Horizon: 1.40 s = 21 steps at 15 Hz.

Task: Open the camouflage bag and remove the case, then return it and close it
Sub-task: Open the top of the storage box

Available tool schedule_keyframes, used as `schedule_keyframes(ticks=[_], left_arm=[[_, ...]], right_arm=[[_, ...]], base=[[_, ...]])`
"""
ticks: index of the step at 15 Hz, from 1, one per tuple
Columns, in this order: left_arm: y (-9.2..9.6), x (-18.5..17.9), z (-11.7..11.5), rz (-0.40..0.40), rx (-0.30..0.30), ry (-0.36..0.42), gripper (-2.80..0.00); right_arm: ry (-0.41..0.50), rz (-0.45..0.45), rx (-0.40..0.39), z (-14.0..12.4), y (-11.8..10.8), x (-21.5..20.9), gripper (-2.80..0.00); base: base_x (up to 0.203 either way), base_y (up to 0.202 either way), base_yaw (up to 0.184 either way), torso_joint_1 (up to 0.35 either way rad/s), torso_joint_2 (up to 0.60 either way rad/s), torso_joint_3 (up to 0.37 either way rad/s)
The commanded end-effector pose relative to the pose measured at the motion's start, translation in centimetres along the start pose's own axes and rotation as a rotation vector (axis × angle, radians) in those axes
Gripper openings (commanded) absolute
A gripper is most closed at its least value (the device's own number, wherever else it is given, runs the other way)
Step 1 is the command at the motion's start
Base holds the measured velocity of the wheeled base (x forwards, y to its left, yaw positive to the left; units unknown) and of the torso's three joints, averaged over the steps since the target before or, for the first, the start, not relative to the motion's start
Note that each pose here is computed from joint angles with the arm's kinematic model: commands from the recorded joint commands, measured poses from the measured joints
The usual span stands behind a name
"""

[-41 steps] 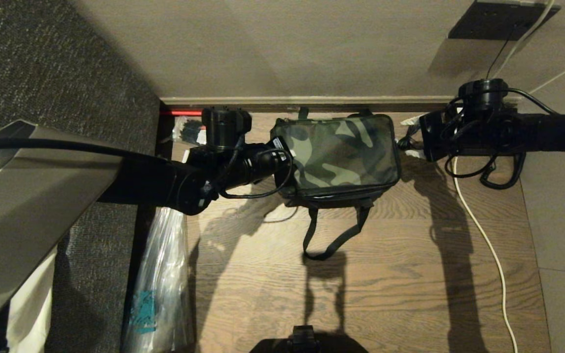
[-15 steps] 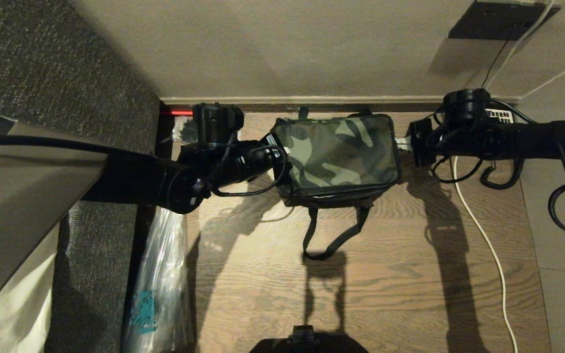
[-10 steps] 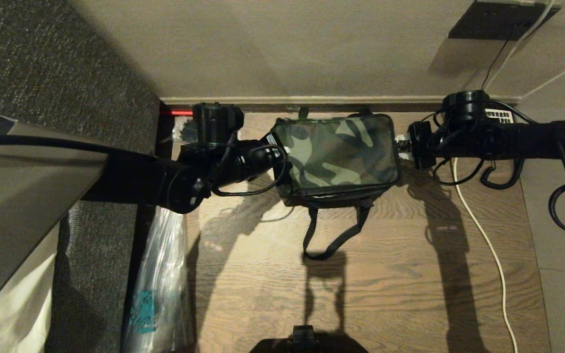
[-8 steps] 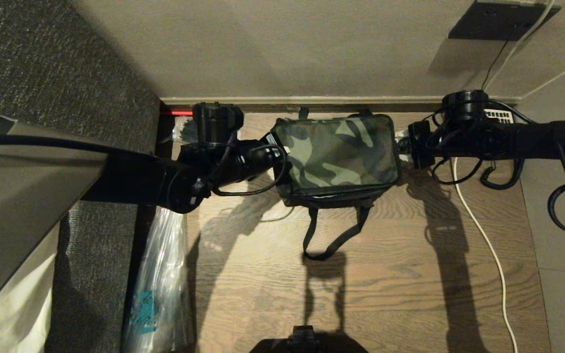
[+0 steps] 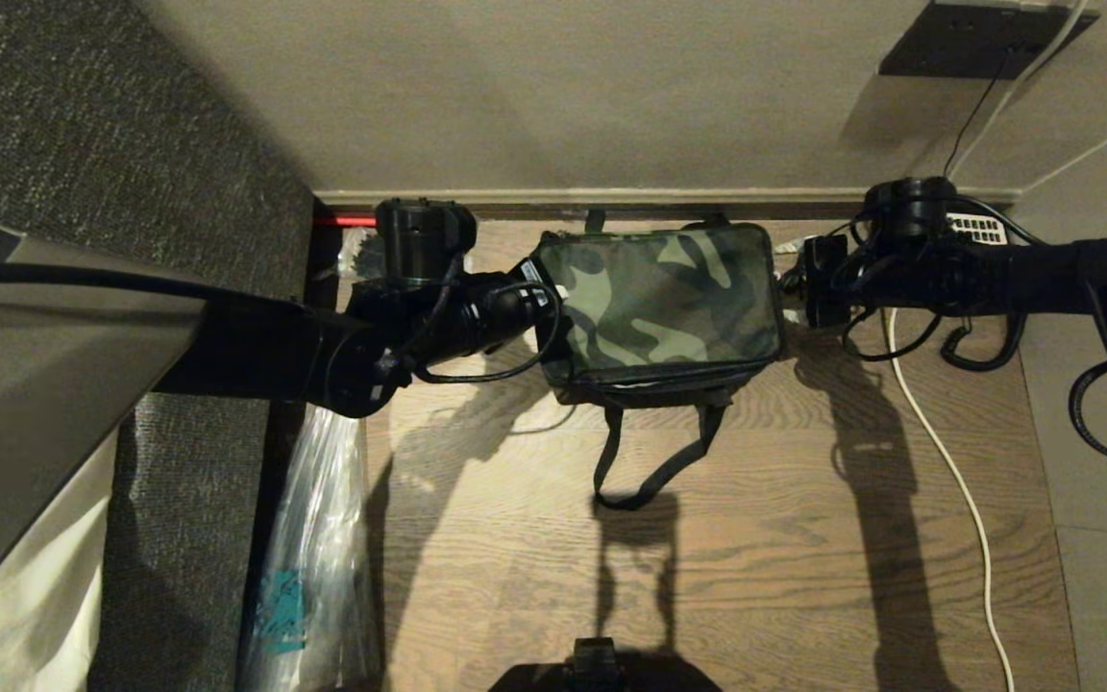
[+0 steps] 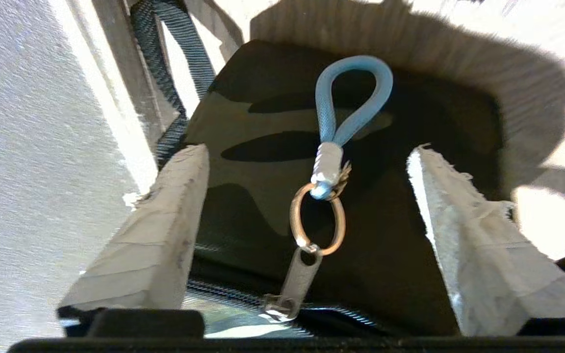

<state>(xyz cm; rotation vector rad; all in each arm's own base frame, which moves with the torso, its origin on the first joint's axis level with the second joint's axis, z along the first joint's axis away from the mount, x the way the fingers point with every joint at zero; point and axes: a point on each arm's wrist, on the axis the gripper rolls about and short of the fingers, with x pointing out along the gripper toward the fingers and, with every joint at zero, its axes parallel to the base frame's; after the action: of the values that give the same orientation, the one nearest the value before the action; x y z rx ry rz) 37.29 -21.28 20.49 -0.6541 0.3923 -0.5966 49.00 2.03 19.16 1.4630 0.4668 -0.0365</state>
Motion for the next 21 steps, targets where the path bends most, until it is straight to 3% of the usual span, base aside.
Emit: schedule_keyframes(ticks=[1, 11, 12, 21], left_arm=[[0.0, 0.0, 0.0, -0.003, -0.004, -0.001, -2.8], [0.1, 0.0, -0.1, -0.001, -0.006, -0.001, -2.8], [0.1, 0.0, -0.1, -0.001, -0.007, -0.002, -2.8], [-0.3, 0.1, -0.1, -0.011, -0.006, -0.004, -2.8]], right_arm=[[-0.006, 0.0, 0.032, 0.0, -0.1, 0.1, 0.0], [0.017, 0.01, 0.042, -2.4, 0.0, 0.9, 0.0], [-0.005, 0.004, 0.039, -2.4, -0.2, 1.1, -2.8], [0.039, 0.034, -0.001, -2.5, 0.9, 0.2, -2.8]], base=[[0.0, 0.0, 0.0, 0.0, 0.0, 0.0], [0.0, 0.0, 0.0, 0.0, 0.0, 0.0], [0.0, 0.0, 0.0, 0.0, 0.0, 0.0], [0.0, 0.0, 0.0, 0.0, 0.0, 0.0]])
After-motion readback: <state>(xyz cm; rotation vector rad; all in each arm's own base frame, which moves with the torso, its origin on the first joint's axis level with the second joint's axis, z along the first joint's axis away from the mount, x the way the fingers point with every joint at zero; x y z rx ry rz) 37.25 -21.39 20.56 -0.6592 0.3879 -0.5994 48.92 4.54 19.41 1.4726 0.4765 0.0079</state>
